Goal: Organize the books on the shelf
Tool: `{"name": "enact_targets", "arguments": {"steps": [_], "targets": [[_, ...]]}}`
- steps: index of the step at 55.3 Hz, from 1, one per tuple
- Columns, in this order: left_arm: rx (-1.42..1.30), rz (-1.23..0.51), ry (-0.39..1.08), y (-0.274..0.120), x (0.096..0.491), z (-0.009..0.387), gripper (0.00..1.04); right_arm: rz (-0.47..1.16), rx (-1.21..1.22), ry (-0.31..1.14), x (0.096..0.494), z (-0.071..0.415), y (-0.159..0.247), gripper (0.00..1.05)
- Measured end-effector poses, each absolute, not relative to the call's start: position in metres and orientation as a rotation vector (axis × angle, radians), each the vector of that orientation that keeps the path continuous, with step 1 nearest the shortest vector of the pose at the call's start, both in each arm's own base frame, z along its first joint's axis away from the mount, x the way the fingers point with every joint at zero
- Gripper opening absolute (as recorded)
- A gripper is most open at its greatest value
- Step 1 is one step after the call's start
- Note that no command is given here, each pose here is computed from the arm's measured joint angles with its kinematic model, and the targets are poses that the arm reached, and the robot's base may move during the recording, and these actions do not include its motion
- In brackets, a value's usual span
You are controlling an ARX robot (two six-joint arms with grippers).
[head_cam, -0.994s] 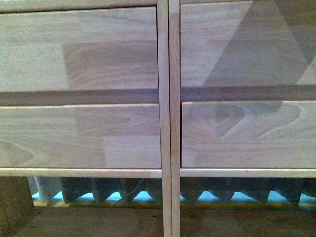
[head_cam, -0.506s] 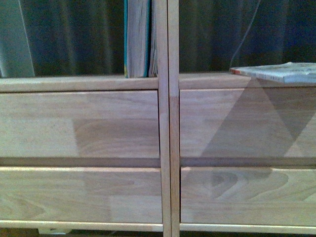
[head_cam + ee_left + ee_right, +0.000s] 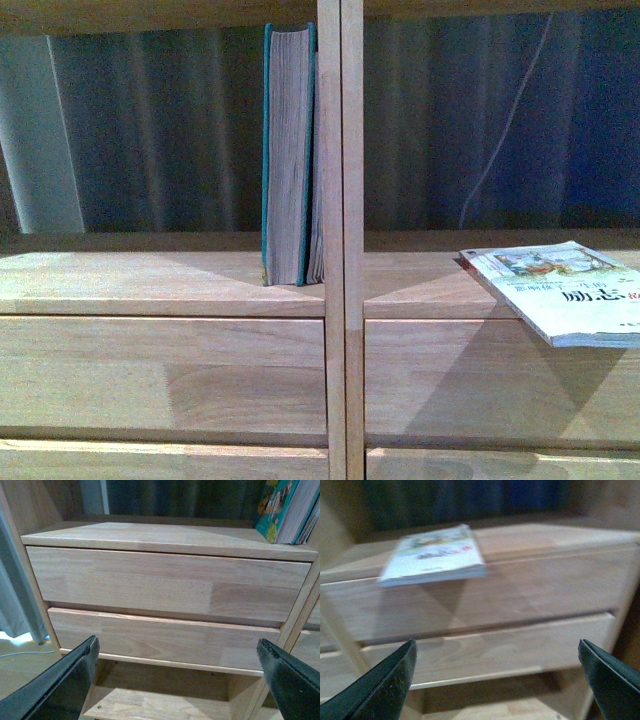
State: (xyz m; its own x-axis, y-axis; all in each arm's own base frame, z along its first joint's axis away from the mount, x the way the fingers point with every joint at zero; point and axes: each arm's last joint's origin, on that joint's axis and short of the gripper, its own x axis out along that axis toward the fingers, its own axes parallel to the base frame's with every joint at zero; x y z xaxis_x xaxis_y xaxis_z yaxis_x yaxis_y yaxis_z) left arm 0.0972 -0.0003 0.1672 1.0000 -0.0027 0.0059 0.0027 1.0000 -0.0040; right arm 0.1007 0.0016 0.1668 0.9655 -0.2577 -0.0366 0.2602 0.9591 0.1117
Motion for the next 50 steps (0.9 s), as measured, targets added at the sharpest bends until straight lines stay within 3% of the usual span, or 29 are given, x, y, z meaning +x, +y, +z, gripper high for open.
{"name": "enact_targets", "arguments": {"steps": [3,6,23,50], "targets": [[-0.004,-0.003,-0.006,0.000,0.097,0.167,0.97,-0.445,0.195,0.078,0.105,0.162,-0.001,0.98],[-0.004,-0.003,-0.006,0.000,0.097,0.167,0.97,-0.485,0.280,0.113,0.110,0.161,-0.003,0.98],[-0.004,-0.003,-0.006,0.000,0.097,0.167,0.97,-0.334,0.822,0.252,0.165,0.175,0.005,0.98],[-0.004,-0.003,-0.006,0.000,0.097,0.167,0.97,-0.261,1.109,0.268,0.251,0.195,0.038,0.98]]}}
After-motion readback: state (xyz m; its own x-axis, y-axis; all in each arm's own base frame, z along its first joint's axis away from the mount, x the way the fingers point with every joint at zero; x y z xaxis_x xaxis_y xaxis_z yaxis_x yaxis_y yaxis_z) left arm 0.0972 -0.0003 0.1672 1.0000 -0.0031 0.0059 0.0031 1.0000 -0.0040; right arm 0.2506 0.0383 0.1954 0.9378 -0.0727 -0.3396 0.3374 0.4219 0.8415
